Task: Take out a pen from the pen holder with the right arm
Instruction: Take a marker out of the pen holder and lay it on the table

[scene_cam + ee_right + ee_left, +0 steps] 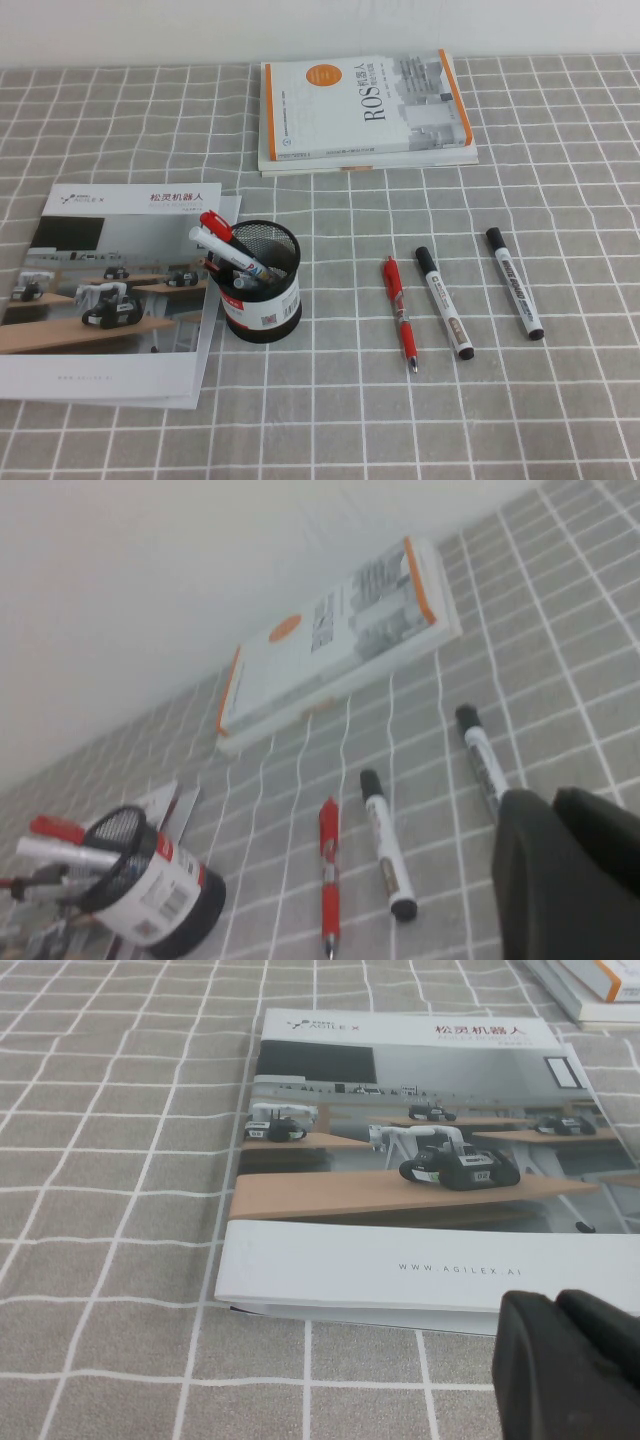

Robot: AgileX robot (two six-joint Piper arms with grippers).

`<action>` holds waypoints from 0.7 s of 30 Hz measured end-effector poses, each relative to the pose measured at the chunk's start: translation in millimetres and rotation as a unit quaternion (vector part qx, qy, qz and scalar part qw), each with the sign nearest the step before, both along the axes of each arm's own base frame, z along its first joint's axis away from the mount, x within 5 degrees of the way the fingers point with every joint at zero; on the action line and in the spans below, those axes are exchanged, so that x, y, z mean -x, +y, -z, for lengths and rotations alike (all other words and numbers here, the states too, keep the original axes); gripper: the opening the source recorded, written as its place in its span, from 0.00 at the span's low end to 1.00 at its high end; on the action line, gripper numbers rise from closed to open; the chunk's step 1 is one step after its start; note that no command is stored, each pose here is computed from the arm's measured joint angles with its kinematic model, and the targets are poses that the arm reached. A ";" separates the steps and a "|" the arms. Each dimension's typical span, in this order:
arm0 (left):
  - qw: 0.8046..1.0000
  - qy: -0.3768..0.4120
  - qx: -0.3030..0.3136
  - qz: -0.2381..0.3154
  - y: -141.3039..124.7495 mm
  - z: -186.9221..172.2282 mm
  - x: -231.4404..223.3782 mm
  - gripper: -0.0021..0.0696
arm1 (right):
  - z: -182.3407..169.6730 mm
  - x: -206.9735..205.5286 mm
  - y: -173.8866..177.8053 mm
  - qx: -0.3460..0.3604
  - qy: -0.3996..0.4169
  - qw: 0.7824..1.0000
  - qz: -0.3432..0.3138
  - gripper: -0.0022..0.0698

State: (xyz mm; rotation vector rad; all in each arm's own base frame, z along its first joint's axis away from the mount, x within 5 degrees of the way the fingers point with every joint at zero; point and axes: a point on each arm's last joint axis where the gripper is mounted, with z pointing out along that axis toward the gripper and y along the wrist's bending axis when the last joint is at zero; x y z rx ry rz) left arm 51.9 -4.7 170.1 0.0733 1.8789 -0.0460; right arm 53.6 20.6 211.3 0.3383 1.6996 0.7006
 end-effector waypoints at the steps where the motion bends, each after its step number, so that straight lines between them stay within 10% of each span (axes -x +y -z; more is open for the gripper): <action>1: 1.000 0.000 0.000 0.000 0.0 0.0 0.0 0.02 | -4.9 -0.9 1.5 0.005 0.012 1.000 -0.008 0.01; 21: 1.000 0.000 0.000 0.000 0.0 0.0 0.0 0.02 | -97.0 -100.9 34.6 0.185 0.263 0.925 -0.203 0.01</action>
